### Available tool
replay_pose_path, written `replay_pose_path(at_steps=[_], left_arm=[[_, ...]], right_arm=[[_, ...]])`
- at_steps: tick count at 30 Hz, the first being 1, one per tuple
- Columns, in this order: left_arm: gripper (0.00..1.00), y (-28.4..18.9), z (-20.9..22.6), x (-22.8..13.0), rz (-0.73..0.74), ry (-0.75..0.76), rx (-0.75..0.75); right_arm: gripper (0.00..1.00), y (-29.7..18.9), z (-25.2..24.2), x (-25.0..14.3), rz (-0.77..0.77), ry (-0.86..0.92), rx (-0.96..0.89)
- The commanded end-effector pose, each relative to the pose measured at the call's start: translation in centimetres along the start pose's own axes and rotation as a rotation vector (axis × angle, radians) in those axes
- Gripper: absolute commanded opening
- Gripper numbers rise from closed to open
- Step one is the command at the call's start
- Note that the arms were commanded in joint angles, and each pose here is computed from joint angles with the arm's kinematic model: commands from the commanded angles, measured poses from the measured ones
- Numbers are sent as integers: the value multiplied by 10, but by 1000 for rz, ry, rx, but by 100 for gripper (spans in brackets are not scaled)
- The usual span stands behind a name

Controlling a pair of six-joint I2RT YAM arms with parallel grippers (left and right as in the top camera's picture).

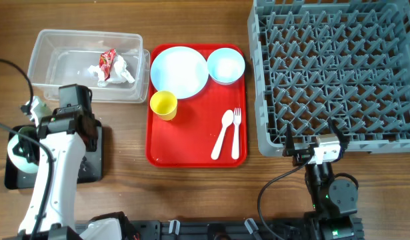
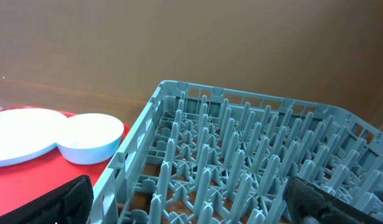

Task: Sort waste into correct bins and load items into the dishwasher rack
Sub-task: 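Tilt the bowl to dump the rice onto the black tray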

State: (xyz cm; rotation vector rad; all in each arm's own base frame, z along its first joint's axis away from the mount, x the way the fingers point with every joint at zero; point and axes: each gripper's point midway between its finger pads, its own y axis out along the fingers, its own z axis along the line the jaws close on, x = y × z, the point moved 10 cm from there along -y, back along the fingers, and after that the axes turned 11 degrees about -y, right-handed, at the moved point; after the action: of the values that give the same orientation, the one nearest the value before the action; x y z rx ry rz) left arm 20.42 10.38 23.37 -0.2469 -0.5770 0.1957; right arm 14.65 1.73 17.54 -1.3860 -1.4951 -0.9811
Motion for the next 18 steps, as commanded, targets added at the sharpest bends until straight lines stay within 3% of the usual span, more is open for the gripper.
replay_pose_path(at_steps=[1,18], left_arm=[[4,-2,4,9,-49,20,104],[4,-1,0,20,-71,191,170]], right_arm=[[100,0,1,1,-16,-11,13],[100,0,1,1,-15,-11,13]])
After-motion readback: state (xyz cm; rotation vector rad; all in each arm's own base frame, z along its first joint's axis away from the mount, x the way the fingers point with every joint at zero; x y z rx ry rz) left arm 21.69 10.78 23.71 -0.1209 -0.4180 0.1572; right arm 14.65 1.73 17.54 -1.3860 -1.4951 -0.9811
